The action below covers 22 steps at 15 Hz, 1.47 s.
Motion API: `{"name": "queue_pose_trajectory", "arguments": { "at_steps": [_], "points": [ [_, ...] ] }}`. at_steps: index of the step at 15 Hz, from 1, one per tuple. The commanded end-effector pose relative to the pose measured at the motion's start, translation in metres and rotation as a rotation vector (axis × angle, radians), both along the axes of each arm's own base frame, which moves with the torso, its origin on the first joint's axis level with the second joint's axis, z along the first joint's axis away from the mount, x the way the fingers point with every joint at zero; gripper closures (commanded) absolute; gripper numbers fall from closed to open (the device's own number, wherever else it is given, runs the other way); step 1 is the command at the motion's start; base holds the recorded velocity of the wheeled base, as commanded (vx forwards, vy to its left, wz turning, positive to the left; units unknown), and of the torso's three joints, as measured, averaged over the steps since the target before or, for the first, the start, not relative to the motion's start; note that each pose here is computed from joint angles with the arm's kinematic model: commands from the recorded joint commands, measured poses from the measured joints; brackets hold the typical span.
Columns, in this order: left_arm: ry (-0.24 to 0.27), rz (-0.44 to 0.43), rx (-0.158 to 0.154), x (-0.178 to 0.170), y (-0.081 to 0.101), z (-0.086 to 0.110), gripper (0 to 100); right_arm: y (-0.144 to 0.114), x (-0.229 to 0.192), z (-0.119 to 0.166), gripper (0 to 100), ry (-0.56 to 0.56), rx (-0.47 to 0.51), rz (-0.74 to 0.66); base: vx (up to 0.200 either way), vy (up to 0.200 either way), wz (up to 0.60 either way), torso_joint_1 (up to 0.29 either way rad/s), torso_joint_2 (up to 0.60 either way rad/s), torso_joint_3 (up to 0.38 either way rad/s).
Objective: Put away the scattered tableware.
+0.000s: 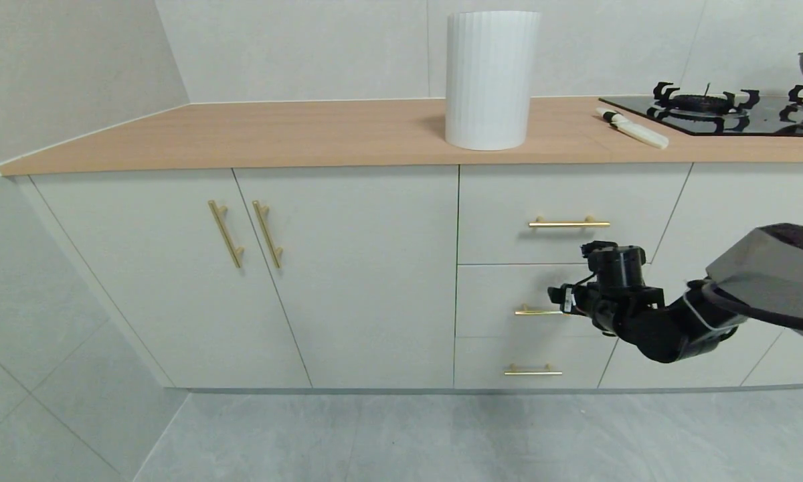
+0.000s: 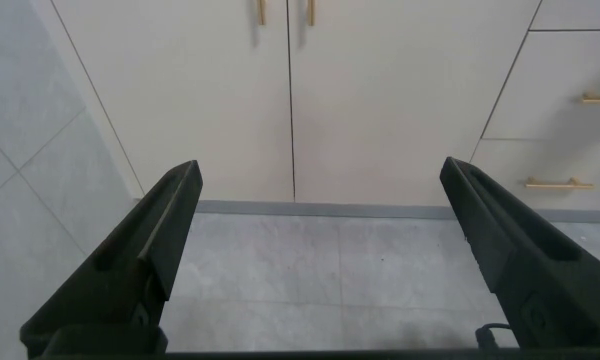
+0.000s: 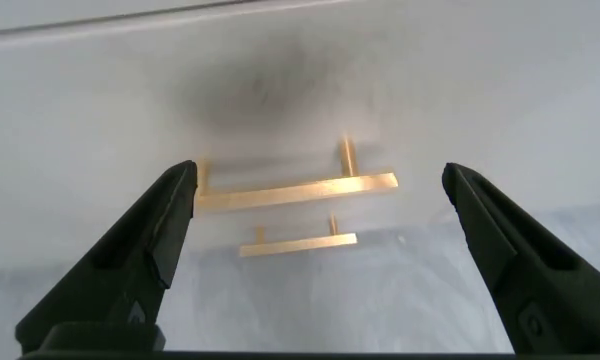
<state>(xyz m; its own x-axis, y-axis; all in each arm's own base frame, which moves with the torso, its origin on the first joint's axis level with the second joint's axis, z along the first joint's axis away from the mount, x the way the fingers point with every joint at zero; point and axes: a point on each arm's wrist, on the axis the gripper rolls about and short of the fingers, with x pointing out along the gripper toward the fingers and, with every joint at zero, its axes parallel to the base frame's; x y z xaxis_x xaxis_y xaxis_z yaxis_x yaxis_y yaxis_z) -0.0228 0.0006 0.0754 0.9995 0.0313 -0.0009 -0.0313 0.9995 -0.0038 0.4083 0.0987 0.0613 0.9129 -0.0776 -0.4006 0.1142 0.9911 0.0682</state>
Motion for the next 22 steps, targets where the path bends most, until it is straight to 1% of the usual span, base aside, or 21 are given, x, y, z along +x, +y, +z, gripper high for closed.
{"name": "queue_pose_trajectory", "arguments": {
  "at_steps": [1,2,3,4,6,8,9,10,11,12,13,14,16,18,20,22],
  "points": [
    [0.001,0.001,-0.001,0.000,0.000,0.000,0,-0.015,-0.067,0.077,0,-0.111,0.029,0.006,0.000,0.000,0.00,0.000,0.00,0.000],
    [0.001,0.001,-0.001,0.000,0.000,0.000,0,-0.020,-0.092,0.092,0,-0.136,0.032,0.004,0.000,0.000,0.00,0.000,0.00,0.000],
    [0.001,0.001,-0.001,0.000,0.000,0.000,0,-0.021,-0.099,0.096,0,-0.145,0.034,0.004,0.000,0.000,0.00,0.000,0.00,0.000],
    [0.001,0.001,-0.001,0.000,0.000,0.000,0,-0.032,-0.144,0.119,0,-0.208,0.038,-0.018,0.000,0.000,0.00,0.000,0.00,0.000],
    [0.001,0.001,-0.001,0.000,0.000,0.000,0,-0.048,-0.199,0.136,0,-0.283,0.036,-0.040,0.000,0.000,0.00,0.000,0.00,0.000],
    [0.001,0.001,-0.001,0.000,0.000,0.000,0,-0.066,-0.260,0.143,0,-0.377,0.006,-0.032,0.000,0.000,0.00,0.000,0.00,0.000],
    [0.001,0.001,-0.001,0.000,0.000,0.000,0,-0.072,-0.283,0.141,0,-0.415,-0.022,-0.028,0.000,0.000,0.00,0.000,0.00,0.000],
    [0.001,0.001,-0.001,0.000,0.000,0.000,0,-0.076,-0.298,0.138,0,-0.432,-0.050,-0.027,0.000,0.000,0.00,0.000,0.00,0.000],
    [-0.001,0.001,-0.001,0.000,0.000,0.000,0,-0.083,-0.319,0.134,0,-0.455,-0.097,-0.040,0.000,0.000,0.00,0.000,0.00,0.000],
    [0.001,0.001,-0.001,0.000,0.000,0.000,0,-0.092,-0.349,0.131,0,-0.473,-0.128,-0.050,0.000,0.000,0.00,0.000,0.00,0.000],
    [-0.001,0.001,-0.001,0.000,0.000,0.000,0,-0.095,-0.358,0.129,0,-0.466,-0.135,-0.064,0.000,0.000,0.00,0.000,0.00,0.000],
    [0.001,0.001,-0.001,0.000,0.000,0.000,0,-0.103,-0.378,0.122,0,-0.452,-0.163,-0.148,0.000,0.000,0.00,0.000,0.00,0.000],
    [-0.001,0.001,-0.001,0.000,0.000,0.000,0,-0.106,-0.406,0.113,0,-0.508,-0.178,-0.188,0.000,0.000,0.00,0.000,0.00,0.000],
    [0.001,0.001,-0.001,0.000,0.000,0.000,0,-0.105,-0.433,0.099,0,-0.536,-0.191,-0.215,0.000,0.000,0.00,0.000,0.00,0.000],
    [-0.001,0.001,-0.001,0.000,0.000,0.000,0,-0.101,-0.451,0.091,0,-0.563,-0.193,-0.142,0.000,0.000,0.00,0.000,0.00,0.000],
    [0.001,0.001,-0.001,0.000,0.000,0.000,0,-0.101,-0.450,0.091,0,-0.570,-0.181,-0.144,0.000,0.000,0.00,0.000,0.00,0.000]
  ]
}}
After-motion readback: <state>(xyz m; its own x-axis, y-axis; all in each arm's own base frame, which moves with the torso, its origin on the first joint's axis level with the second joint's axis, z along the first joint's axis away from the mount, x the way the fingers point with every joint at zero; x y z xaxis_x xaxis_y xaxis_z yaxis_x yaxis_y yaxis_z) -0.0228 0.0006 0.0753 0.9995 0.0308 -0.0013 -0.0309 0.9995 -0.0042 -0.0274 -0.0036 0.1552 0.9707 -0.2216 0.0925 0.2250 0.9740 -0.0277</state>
